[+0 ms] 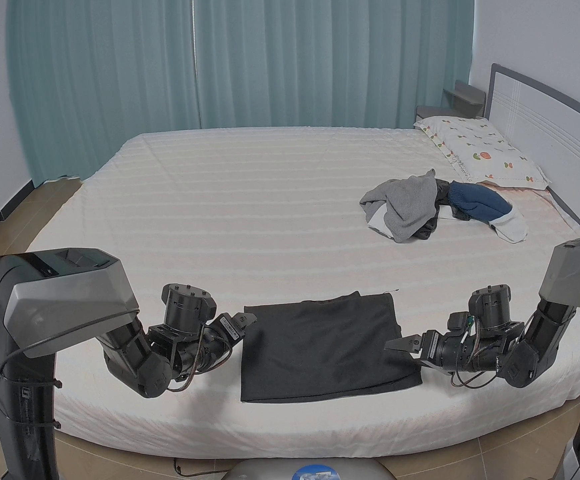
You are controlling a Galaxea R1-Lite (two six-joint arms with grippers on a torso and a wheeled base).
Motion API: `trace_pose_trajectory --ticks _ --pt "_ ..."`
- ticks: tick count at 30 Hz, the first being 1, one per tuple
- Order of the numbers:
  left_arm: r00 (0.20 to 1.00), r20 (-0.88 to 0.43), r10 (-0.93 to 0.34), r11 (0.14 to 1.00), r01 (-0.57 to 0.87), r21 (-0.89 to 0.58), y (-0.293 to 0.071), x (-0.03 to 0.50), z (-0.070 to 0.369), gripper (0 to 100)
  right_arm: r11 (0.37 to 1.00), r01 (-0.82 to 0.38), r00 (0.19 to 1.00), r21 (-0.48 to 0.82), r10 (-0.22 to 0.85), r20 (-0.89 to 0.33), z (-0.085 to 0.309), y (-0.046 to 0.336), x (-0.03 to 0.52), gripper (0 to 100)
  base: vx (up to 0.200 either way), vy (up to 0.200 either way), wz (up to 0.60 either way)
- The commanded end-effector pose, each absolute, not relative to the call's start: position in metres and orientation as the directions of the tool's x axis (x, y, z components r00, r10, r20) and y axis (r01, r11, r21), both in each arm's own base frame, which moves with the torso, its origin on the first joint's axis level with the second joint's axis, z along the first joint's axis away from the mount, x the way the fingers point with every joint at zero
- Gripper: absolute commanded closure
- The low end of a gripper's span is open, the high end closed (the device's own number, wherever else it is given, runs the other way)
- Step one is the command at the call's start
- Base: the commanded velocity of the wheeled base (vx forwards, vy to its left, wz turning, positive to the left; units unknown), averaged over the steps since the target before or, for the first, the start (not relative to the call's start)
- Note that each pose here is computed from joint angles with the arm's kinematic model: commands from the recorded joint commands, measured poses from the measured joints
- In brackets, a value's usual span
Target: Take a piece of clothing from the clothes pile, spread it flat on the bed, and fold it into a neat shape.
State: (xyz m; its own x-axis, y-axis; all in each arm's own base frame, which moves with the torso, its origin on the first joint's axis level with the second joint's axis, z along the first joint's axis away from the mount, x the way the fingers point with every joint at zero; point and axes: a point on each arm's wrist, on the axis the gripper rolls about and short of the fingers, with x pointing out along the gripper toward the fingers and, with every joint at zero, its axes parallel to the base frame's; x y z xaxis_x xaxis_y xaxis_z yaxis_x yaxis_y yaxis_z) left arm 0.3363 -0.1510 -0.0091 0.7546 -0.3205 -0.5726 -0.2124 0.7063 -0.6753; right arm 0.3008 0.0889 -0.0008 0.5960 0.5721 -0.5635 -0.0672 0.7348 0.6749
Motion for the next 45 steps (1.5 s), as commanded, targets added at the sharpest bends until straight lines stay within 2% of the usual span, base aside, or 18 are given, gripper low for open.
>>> trace_pose_trajectory --ticks 1,5,6,20,38,39,45 --pt "0.754 -0.574 -0.319 0.707 -0.214 -0.674 -0.151 0.336 -0.010 0 0.736 -0.063 0.589 0.674 0.572 -0.570 -0.005 0.090 0.302 0 0.000 0.000 0.00" --pt "0.754 -0.573 -0.321 0.706 -0.212 -0.675 -0.151 0.337 -0.010 0 0.743 -0.058 0.581 0.666 0.568 -0.583 -0.010 0.091 0.302 0 0.000 0.000 0.00" --pt "0.754 -0.573 -0.321 0.706 -0.212 -0.675 -0.151 0.337 -0.010 0 0.745 -0.057 0.580 0.665 0.567 -0.585 -0.011 0.092 0.302 100 0.000 0.000 0.00" --pt "0.756 -0.571 -0.321 0.704 -0.213 -0.677 -0.151 0.337 -0.009 0 0.801 -0.040 0.588 0.597 0.502 -0.634 -0.015 0.083 0.292 100 0.000 0.000 0.00" --pt "0.754 -0.574 -0.320 0.706 -0.215 -0.675 -0.151 0.337 -0.010 0 0.821 -0.051 0.588 0.569 0.485 -0.647 -0.016 0.075 0.288 100 0.000 0.000 0.00" --pt "0.755 -0.572 -0.320 0.705 -0.214 -0.677 -0.151 0.337 -0.010 0 0.823 -0.058 0.588 0.565 0.485 -0.647 -0.016 0.075 0.288 0 0.000 0.000 0.00" --pt "0.757 -0.569 -0.320 0.703 -0.214 -0.679 -0.151 0.338 -0.009 0 0.816 -0.078 0.619 0.572 0.489 -0.614 -0.010 0.075 0.296 0 0.000 0.000 0.00"
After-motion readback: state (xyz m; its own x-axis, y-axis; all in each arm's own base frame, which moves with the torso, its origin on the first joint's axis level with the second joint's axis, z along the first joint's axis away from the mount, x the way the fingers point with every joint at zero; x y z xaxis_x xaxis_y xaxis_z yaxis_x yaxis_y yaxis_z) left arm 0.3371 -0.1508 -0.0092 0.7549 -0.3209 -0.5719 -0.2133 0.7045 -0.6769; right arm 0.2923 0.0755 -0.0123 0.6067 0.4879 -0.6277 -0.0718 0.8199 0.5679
